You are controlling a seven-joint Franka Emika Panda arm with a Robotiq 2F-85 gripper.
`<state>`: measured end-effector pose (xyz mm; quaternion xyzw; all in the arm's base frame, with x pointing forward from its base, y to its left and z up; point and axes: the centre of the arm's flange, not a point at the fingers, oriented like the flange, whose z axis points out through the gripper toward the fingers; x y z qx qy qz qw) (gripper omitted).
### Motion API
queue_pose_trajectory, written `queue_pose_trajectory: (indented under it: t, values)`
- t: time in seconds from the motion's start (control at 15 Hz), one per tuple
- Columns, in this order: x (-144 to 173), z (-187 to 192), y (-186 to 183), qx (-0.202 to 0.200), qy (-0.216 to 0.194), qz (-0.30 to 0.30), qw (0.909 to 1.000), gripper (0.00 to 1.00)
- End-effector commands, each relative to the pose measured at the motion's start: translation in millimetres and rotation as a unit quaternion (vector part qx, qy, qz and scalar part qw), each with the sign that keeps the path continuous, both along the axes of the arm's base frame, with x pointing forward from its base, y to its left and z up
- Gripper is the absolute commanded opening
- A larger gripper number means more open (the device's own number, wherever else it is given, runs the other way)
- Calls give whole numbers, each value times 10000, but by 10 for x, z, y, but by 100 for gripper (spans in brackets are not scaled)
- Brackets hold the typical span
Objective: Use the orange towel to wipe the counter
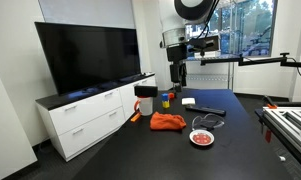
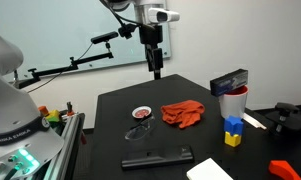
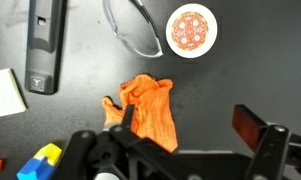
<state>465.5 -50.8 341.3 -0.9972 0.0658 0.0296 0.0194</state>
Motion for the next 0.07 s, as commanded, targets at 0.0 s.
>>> queue_pose_trajectory:
  t: [0.0]
  values:
    - [-40, 125, 2, -55, -98, 108, 9999, 100]
